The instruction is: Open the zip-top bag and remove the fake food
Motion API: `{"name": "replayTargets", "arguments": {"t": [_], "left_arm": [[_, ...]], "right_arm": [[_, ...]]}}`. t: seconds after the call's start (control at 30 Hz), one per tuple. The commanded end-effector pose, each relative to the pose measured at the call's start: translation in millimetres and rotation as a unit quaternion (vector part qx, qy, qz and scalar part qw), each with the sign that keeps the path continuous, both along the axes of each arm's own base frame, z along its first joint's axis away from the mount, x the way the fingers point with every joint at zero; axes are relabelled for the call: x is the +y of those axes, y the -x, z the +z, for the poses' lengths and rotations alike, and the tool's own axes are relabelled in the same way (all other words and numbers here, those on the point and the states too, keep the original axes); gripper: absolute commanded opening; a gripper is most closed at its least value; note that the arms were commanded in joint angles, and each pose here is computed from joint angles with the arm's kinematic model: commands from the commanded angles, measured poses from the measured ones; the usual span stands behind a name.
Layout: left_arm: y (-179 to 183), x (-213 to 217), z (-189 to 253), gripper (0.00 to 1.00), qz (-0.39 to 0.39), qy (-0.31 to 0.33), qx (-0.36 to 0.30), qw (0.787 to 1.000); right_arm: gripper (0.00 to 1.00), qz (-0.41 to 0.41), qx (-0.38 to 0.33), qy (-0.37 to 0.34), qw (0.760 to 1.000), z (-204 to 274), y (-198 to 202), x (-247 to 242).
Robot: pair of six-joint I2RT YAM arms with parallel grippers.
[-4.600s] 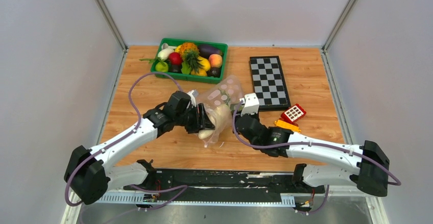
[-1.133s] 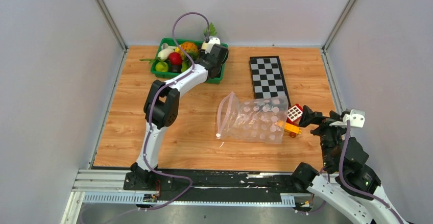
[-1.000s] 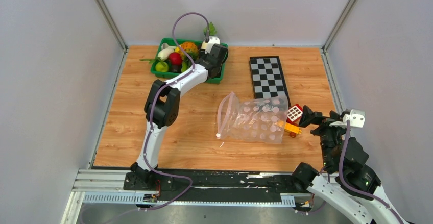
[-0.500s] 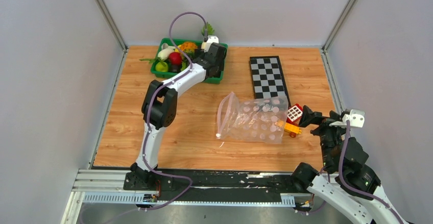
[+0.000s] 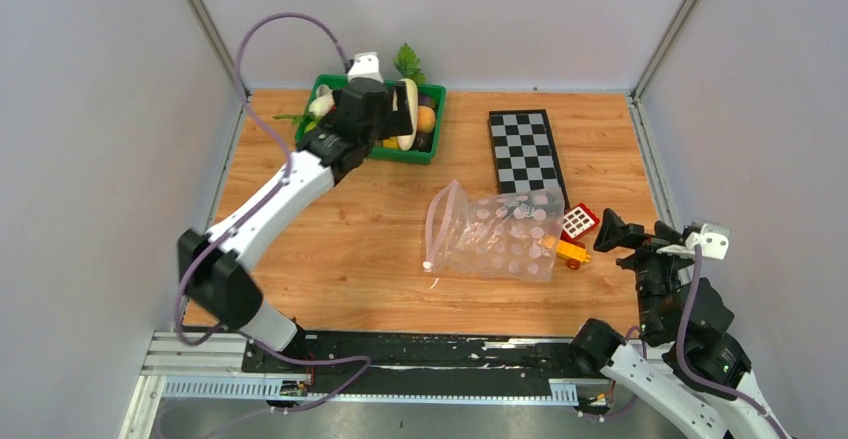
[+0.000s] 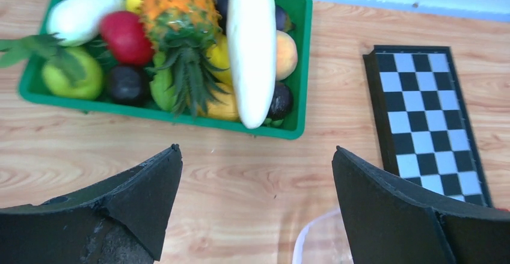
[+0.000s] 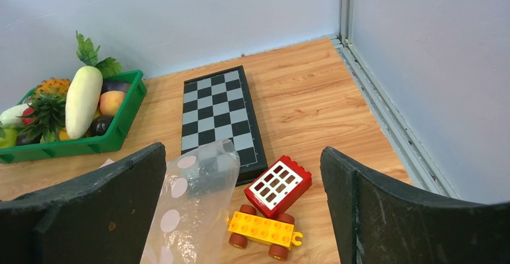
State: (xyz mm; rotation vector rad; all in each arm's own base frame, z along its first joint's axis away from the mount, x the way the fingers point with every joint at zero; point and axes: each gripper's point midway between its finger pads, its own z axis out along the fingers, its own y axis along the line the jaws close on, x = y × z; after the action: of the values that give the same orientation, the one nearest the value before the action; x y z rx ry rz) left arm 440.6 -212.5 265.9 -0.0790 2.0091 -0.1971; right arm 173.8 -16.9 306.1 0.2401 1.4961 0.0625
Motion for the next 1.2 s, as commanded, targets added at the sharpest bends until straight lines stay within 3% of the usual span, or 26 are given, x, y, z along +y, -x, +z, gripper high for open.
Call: {"name": "replayTargets", "arguments": {"t": [0.0,0.27,0.5,0.83,1.17], "left_arm": [[59,45,53,1.0,0.014,0.022,-0.048,0.998],[159,133,70,1.0,0.049,-0.021,-0.109,0.993],[220,197,58,1.0,0.105,-0.046,-0.152,0.982],[250,221,29,1.0,0.133,-0.01,-0.194,0.972],[257,238,28,1.0,0.166,-0.028,-0.195,0.966]], "right_arm": [[1.0,-0.017,-0.005,-0.008,1.0,2,4,-10],[1.0,-0.026,-0.004,-0.009,1.0,1,6,-15],[1.0,-0.035,-0.002,-0.004,0.999,-1,6,-17],[1.0,-0.037,-0.003,0.006,0.999,-2,4,-17],[1.0,-0.046,0.007,0.023,0.999,-2,-1,-14]]}}
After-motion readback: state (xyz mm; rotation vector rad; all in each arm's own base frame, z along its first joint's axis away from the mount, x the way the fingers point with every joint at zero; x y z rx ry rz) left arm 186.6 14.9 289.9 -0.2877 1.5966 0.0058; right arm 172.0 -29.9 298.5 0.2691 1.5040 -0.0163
